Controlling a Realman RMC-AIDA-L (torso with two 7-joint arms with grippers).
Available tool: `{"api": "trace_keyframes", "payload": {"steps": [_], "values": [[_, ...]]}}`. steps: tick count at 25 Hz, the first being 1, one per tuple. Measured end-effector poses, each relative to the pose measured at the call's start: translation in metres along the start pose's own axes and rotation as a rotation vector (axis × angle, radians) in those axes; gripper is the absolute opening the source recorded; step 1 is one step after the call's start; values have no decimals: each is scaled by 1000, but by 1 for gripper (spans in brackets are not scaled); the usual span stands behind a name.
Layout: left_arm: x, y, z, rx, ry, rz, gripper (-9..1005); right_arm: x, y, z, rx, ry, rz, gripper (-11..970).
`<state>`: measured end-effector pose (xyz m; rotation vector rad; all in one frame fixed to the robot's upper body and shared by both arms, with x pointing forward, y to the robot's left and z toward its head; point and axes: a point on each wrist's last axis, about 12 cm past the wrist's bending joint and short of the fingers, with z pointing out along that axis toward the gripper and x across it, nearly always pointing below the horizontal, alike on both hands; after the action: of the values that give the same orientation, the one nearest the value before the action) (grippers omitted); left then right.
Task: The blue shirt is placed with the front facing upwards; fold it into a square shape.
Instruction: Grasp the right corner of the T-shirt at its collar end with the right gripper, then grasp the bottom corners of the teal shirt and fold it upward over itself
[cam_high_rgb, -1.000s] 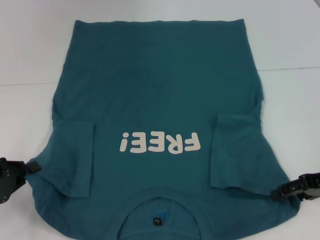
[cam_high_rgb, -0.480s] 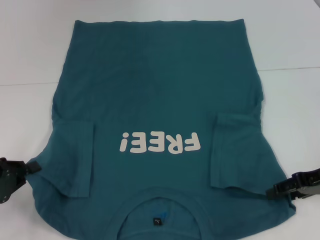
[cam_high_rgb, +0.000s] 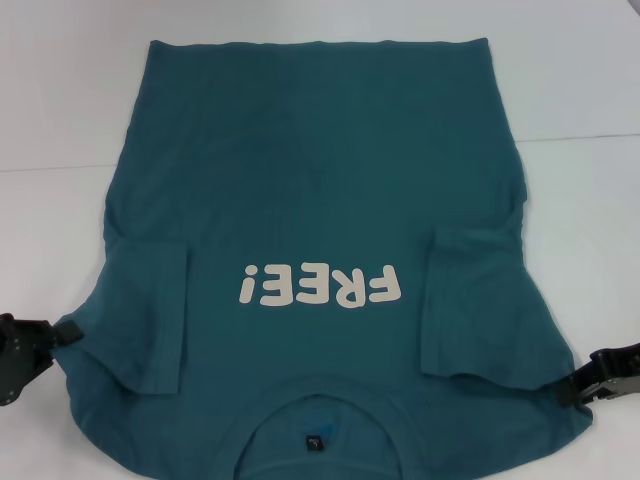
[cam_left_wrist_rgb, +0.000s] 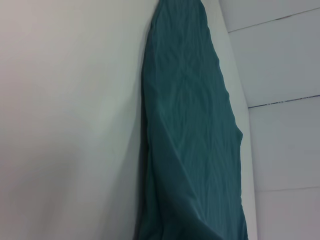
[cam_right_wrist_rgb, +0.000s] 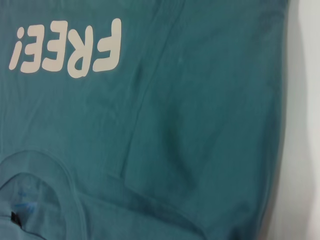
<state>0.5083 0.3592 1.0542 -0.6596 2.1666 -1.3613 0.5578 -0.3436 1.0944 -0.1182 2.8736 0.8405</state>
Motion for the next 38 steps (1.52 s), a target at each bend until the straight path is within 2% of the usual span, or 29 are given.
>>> {"api": "trace_keyframes", "payload": {"steps": [7, 10, 17, 25, 31, 38], "values": [[0, 0, 0, 2, 1, 0, 6, 0, -2, -1, 3, -2, 10, 135], [0, -1, 0, 5, 4, 0, 6, 1, -2, -2, 5, -1, 10, 29], [3, -6, -3, 12, 80, 61, 6, 2, -5, -15, 8, 13, -2, 29], [10, -9, -26, -46, 207, 129, 6, 9, -4, -40, 9, 43, -26, 30], [22, -11, -44, -62, 324, 161, 6, 23, -4, -44, -21, 104, -31, 30], [31, -11, -51, -71, 419, 168, 6, 43, -11, -45, -45, 146, -12, 29]]}}
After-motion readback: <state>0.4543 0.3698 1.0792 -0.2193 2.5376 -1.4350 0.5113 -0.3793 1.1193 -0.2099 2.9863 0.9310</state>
